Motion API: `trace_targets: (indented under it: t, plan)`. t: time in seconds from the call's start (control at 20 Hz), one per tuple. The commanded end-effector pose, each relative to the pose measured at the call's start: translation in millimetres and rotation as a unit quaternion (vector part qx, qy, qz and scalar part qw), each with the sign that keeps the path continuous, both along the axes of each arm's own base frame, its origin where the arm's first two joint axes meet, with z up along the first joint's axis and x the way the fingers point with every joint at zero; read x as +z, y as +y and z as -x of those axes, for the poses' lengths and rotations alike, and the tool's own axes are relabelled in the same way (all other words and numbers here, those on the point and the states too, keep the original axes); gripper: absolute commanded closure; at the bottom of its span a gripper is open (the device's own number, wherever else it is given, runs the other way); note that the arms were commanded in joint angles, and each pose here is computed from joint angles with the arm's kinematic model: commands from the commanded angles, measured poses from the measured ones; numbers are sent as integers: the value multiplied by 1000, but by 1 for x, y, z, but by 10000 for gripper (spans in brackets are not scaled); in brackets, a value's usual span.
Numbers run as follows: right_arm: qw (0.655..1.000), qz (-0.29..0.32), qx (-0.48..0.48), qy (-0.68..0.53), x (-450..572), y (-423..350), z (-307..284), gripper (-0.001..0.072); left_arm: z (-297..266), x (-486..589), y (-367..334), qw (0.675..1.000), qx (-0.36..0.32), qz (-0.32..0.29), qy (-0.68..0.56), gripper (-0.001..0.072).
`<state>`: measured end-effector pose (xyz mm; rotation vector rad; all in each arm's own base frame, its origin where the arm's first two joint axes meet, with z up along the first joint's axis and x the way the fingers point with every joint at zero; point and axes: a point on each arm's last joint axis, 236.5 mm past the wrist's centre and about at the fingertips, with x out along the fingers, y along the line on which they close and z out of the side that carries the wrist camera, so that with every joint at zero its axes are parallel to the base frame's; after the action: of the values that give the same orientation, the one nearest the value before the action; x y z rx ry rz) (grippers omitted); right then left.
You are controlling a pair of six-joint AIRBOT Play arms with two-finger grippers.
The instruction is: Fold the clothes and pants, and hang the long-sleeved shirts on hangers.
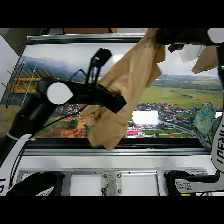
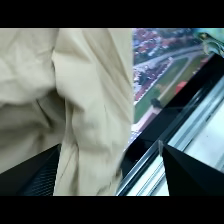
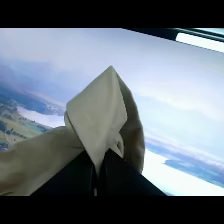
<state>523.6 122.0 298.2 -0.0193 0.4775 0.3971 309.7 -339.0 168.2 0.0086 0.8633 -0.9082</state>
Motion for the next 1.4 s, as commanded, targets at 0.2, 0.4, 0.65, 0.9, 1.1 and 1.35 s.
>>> trace_targets:
  t: [0.2,0.4,0.65,0.9,1.1,1.35]
  plan:
    - [994,43,100,-22,9,51,33,703,-58,38,79,991,126,30,-11,45]
    - [960,30,277,16,-28,201,99,702,-69,50,218,959,282,29,-25,44]
    - [881,69,460,87,-126,367,226,701,-24,17,344,898,439,7,11,44]
    - [852,148,493,97,-168,388,266,22,5,-20,358,891,453,-15,26,44]
    - [880,196,403,155,-150,295,220,31,7,-48,315,931,360,-47,42,44]
    - [911,164,272,263,-157,180,181,146,-12,-117,269,960,240,-94,109,44]
